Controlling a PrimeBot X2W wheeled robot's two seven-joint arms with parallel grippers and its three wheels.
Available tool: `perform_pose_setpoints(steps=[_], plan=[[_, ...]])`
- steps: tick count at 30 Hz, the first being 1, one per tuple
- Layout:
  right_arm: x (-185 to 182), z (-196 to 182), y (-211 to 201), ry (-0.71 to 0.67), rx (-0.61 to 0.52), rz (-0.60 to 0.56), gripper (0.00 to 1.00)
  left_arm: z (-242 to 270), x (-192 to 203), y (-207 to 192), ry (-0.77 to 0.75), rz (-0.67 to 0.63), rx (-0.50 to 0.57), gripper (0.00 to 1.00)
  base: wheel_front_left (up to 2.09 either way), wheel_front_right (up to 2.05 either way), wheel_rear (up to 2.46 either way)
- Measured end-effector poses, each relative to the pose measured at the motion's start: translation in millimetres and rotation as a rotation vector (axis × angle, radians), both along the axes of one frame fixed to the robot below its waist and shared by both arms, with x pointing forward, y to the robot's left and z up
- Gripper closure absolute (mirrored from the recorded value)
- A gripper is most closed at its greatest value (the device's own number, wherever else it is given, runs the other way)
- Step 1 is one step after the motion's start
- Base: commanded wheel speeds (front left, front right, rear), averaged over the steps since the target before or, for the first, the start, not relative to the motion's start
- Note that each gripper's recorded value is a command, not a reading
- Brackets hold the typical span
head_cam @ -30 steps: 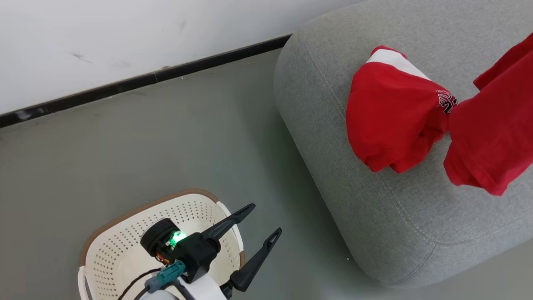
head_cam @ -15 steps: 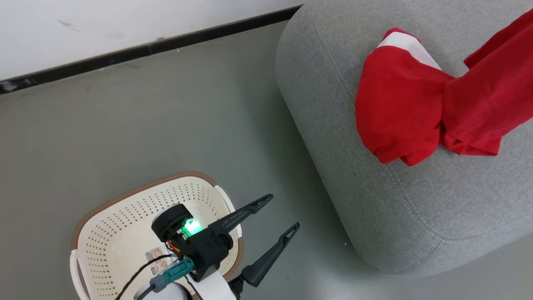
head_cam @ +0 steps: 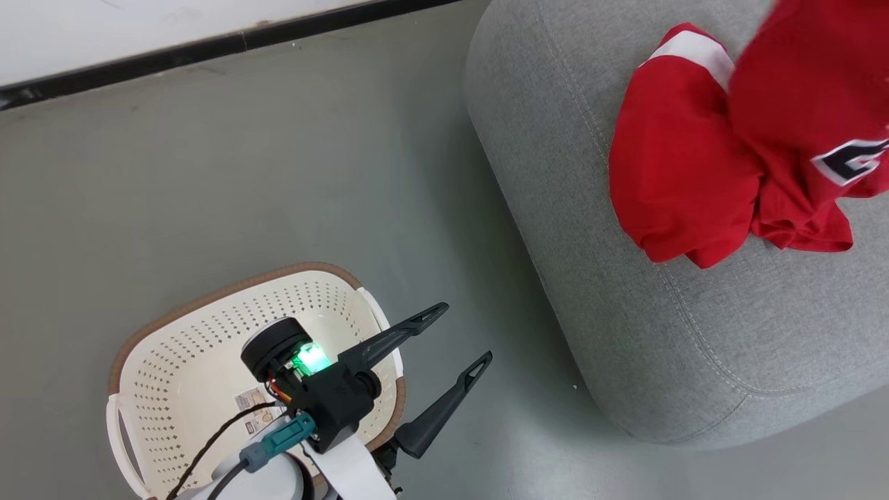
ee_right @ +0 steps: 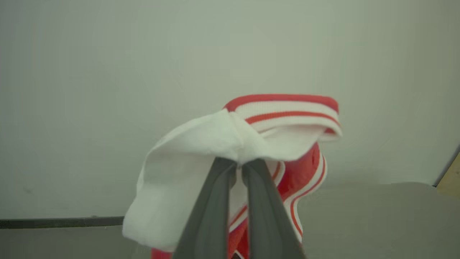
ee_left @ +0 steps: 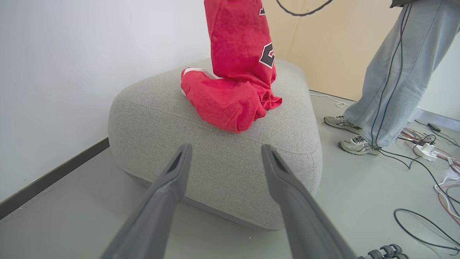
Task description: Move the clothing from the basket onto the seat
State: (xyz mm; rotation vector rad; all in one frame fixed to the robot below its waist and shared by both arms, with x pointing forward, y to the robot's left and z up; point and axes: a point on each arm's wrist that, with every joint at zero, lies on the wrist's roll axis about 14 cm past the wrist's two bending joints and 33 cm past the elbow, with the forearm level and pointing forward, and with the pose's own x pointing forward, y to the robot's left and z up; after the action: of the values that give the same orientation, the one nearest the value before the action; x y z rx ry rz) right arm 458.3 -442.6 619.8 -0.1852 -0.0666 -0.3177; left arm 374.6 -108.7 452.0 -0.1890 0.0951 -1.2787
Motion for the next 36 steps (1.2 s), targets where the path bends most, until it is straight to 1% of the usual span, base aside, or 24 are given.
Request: perform_pose_setpoints(steps=[5,7,12,22,27,31,36], plan=[[-4.7,-54.0,1.4,0.177,0.044,-0.016,1.0,-3.5,5.7,1.5,-0.004,0.001,0.005,0.0,0.0,0.0,0.0],[-7.0,-69.1,2.3,0.222,0.056,-0.02,1.0,-4.0,7.1,1.1,-0.004,0.001,0.003,0.0,0.0,0.0,0.0],[-7.2,-82.9,6.8,0.269,0.067,-0.014,1.0,-4.3,10.1,1.8,-0.01,0.004,0.007,0.0,0.0,0.0,0.0],[-44.5,-131.4,-17.3,0.489,0.142,-0.135,1.0,-3.1,10.0,1.3,-0.005,0.004,0.005,0.0,0.0,0.0,0.0],[-53.5,-141.9,-19.7,0.548,0.172,-0.158,1.0,-2.4,9.6,1.3,-0.006,0.004,0.007,0.0,0.0,0.0,0.0],[-57.0,-154.5,-11.6,0.602,0.205,-0.152,1.0,-2.0,9.5,1.3,-0.006,0.005,0.01,0.0,0.0,0.0,0.0],[-67.8,-163.3,-13.9,0.657,0.247,-0.18,1.0,-0.9,9.1,0.8,-0.004,0.004,0.009,0.0,0.0,0.0,0.0]])
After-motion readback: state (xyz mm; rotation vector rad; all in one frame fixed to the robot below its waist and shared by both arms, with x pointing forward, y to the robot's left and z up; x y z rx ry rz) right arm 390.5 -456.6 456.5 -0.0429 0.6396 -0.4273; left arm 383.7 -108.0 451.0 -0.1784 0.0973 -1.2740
